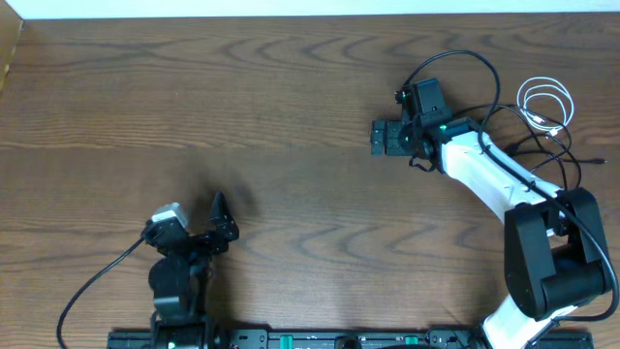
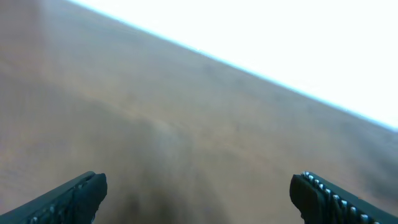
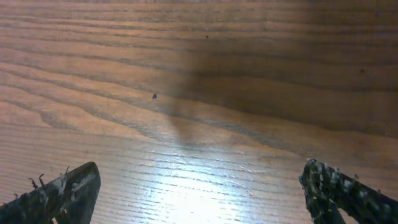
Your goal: Untangle cables
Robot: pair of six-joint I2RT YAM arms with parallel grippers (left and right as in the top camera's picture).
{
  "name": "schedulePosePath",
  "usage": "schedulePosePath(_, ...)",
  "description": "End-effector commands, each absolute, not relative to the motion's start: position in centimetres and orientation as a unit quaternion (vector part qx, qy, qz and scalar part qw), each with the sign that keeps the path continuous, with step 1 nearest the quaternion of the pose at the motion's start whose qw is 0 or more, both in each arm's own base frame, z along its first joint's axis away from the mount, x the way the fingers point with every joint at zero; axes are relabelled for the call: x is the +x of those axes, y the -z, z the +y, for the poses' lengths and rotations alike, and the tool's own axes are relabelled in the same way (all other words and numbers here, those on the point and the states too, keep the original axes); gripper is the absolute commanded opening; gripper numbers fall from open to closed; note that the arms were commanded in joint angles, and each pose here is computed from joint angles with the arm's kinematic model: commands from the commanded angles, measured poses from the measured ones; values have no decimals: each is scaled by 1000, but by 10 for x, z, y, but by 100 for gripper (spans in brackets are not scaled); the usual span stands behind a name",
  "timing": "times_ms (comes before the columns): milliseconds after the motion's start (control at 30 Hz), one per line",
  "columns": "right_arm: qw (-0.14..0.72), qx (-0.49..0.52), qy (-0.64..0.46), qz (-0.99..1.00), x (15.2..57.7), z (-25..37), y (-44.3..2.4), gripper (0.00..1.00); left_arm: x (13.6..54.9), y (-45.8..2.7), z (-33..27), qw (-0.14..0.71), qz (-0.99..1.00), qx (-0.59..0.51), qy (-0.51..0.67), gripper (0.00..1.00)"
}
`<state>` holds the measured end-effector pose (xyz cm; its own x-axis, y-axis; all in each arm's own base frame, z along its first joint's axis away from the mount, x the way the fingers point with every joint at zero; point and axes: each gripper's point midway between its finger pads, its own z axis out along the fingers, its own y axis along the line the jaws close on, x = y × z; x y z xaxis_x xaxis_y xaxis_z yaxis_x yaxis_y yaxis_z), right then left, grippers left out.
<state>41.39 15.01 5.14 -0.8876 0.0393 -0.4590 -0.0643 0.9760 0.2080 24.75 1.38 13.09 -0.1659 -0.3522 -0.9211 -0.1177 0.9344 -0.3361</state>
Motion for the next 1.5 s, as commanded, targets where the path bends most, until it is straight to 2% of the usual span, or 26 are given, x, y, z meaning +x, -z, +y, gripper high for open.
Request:
schedulePosePath(0,237,-11,-115,965,410,157,-54,99,244,-135,7,643,754,-110,77,99)
schedulePosePath(133,237,-11,-115,965,410,157,-54,99,244,-137,-2,647,756,-69,65,99)
schedulePosePath(1467,237,-11,-115,965,410,157,-54,99,244,-93,-2,570,816,-75,58,98)
